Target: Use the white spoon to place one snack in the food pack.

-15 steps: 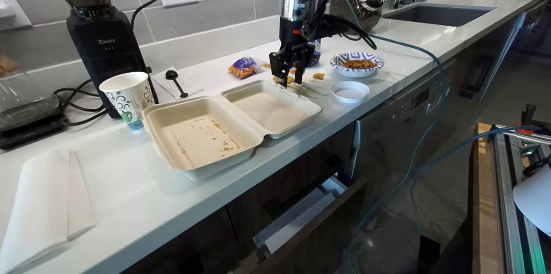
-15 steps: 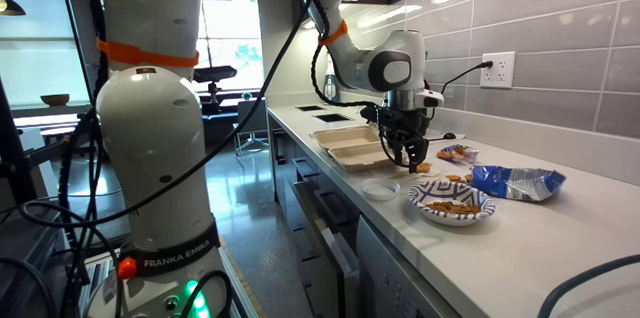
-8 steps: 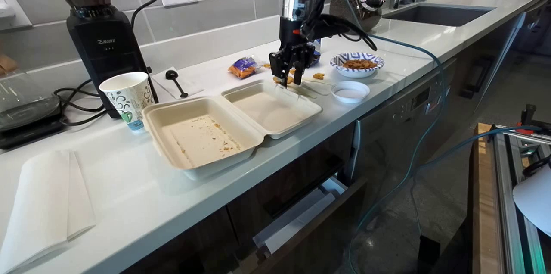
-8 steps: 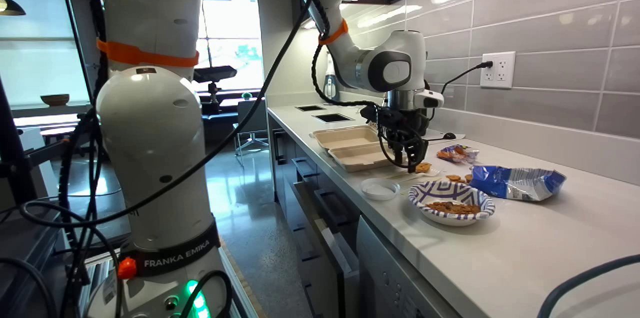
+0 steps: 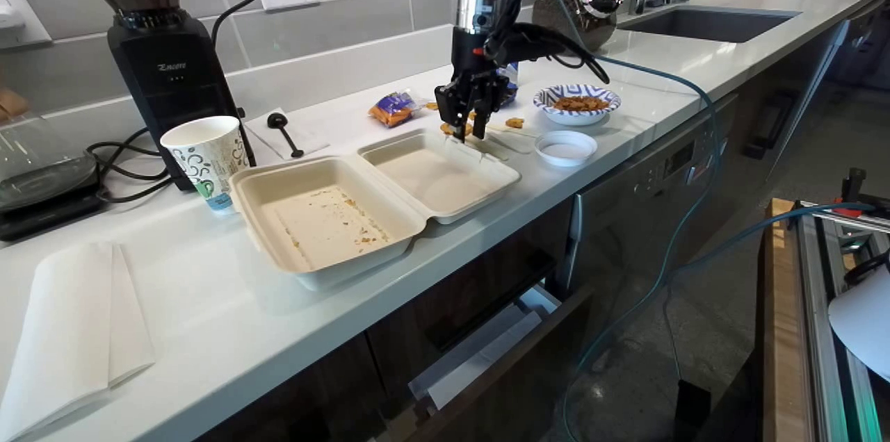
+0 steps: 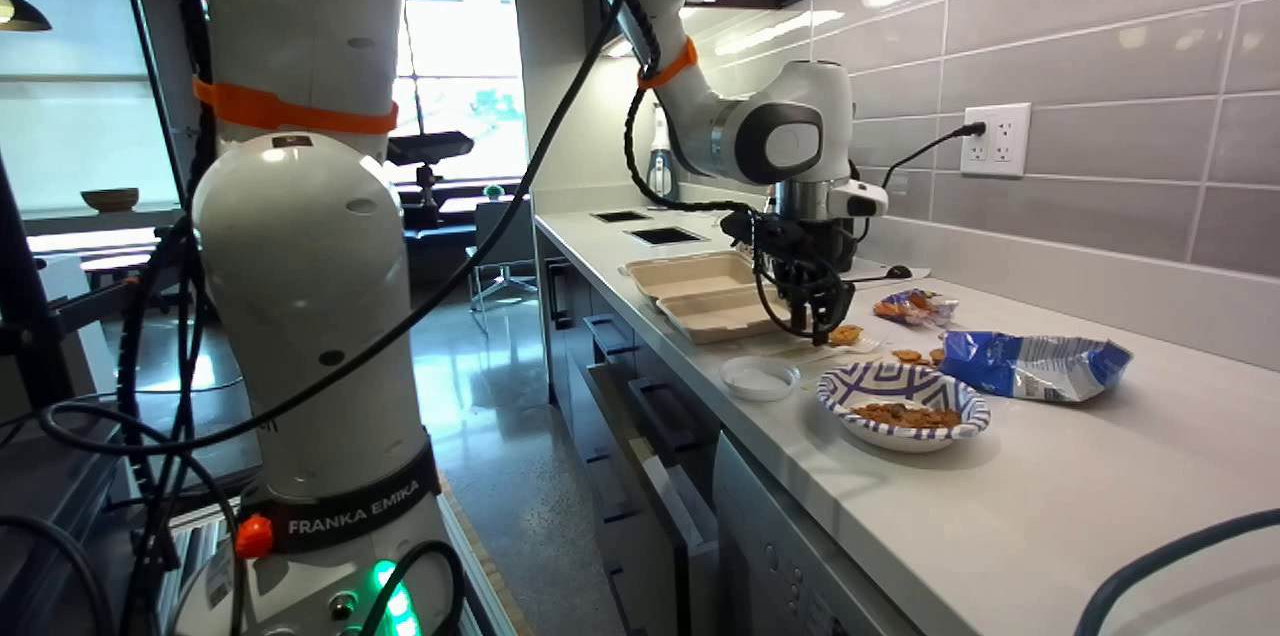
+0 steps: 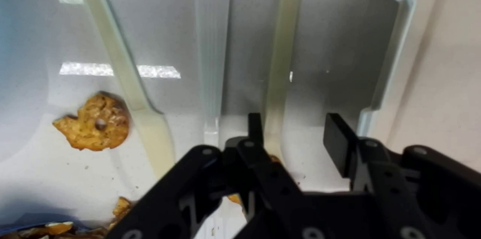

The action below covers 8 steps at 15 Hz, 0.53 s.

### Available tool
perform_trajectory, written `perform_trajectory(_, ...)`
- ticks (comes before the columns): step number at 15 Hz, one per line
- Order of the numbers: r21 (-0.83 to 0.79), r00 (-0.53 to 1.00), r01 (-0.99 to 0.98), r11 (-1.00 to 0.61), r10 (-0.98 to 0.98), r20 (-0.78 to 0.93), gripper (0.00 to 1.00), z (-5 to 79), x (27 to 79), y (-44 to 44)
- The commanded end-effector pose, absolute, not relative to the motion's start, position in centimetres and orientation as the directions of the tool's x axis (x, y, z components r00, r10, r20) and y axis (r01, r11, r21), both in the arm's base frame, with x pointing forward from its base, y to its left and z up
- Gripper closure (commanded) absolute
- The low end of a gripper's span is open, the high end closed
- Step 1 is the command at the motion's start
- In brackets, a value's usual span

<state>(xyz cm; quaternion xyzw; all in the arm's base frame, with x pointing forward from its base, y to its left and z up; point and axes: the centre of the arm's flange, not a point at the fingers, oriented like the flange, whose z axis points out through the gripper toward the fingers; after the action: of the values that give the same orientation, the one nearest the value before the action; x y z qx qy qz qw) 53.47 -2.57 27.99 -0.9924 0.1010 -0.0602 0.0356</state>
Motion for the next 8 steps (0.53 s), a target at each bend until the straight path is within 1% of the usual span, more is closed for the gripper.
perform_trajectory(1,-0.103,0.966,-0.215,-0.971,-0.226,0.121,0.51,27.59,52.79,-2.51)
perform_trajectory(2,-0.105,0.966,-0.216,-0.971,-0.228,0.12,0.49,27.53,52.78,-2.56)
perform_trajectory(4,-0.11,0.966,-0.219,-0.97,-0.231,0.115,0.51,27.31,52.78,-2.73)
perform_trajectory(5,-0.111,0.966,-0.221,-0.969,-0.233,0.113,0.54,27.27,52.78,-2.75)
perform_trajectory(6,-0.112,0.965,-0.223,-0.968,-0.236,0.112,0.54,27.26,52.78,-2.76)
perform_trajectory(7,-0.112,0.965,-0.225,-0.968,-0.237,0.112,0.57,27.26,52.77,-2.76)
perform_trajectory(8,-0.112,0.965,-0.226,-0.968,-0.238,0.111,0.56,27.27,52.76,-2.75)
